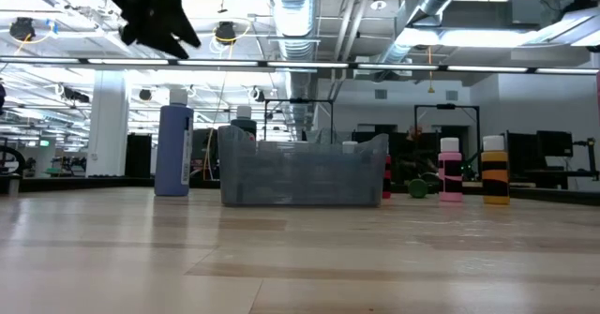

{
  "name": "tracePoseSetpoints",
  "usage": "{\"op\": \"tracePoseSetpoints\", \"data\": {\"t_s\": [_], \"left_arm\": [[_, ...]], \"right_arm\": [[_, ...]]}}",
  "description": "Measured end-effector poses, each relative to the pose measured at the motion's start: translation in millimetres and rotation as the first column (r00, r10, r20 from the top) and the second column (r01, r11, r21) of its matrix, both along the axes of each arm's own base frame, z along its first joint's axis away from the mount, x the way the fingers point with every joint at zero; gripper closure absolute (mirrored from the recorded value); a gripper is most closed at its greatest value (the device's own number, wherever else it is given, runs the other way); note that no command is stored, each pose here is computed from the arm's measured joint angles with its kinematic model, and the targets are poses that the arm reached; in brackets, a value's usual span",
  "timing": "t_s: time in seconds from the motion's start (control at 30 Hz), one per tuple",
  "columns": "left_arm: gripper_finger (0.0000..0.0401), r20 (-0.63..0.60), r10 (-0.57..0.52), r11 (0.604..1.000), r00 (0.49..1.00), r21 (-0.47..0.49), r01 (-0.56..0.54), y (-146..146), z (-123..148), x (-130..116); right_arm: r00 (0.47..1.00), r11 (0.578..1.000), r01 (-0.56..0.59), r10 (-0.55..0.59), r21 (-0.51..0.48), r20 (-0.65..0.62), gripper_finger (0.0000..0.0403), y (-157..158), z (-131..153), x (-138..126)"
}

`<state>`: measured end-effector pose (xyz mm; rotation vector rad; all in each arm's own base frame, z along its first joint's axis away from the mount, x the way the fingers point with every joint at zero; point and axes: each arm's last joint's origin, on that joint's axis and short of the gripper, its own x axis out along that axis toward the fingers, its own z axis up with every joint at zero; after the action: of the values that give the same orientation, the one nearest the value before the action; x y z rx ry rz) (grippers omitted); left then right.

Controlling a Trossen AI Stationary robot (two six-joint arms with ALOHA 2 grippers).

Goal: Pick & Place Paint Supplies
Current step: Put the large purple paint bottle into the black bin

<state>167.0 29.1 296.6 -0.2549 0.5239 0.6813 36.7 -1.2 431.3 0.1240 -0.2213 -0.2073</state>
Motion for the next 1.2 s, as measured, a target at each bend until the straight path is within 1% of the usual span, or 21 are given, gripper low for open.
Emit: {"op": "tracePoseSetpoints", "data": {"t_s": [0.1, 0.27, 0.4, 0.5, 0.63, 0.87, 1.07, 1.2], "left_arm": [[0.0143, -0.093, -0.013, 0.998, 0.996, 0.055, 0.018, 1.3, -11.3, 6.9], [0.0142, -0.138, -0.014, 0.998, 0.990, 0.056, 0.022, 1.0, -25.7, 3.6], [0.0149, -0.127, 0.015, 0.997, 0.992, 0.082, -0.005, 1.7, -28.0, 1.8], [0.0154, -0.091, 0.033, 0.995, 0.995, 0.099, -0.024, 2.4, -33.8, 3.8], [0.0160, -0.037, 0.037, 0.996, 0.999, 0.088, -0.034, 2.8, -44.0, 9.6], [0.0169, -0.061, 0.056, 0.997, 0.997, 0.064, -0.053, 3.0, -65.9, 11.6], [0.0178, -0.074, 0.071, 0.996, 0.995, 0.066, -0.067, 3.2, -74.5, 9.9], [0.0197, -0.072, 0.070, 0.996, 0.995, 0.066, -0.065, 3.2, -75.7, 9.9]], "right_arm": [[1.000, 1.000, 0.019, -0.019, 0.006, -0.007, 0.0376, 0.4, -0.2, 1.6], [1.000, 1.000, 0.021, -0.021, 0.012, -0.007, 0.0374, 0.4, -0.3, 1.8], [0.999, 1.000, 0.024, -0.024, -0.005, -0.021, 0.0371, 0.6, -1.4, 2.2], [0.999, 0.999, 0.028, -0.028, -0.026, -0.028, 0.0371, 0.6, -1.6, 2.2], [0.999, 0.999, 0.028, -0.029, -0.029, -0.029, 0.0372, 0.6, -1.7, 2.1], [0.999, 0.999, 0.028, -0.028, -0.031, -0.031, 0.0367, 0.6, -1.9, 2.1], [0.999, 0.999, 0.028, -0.028, -0.031, -0.031, 0.0367, 0.5, -1.9, 2.0], [0.999, 0.999, 0.027, -0.028, -0.030, -0.030, 0.0367, 0.4, -1.9, 1.8]]}}
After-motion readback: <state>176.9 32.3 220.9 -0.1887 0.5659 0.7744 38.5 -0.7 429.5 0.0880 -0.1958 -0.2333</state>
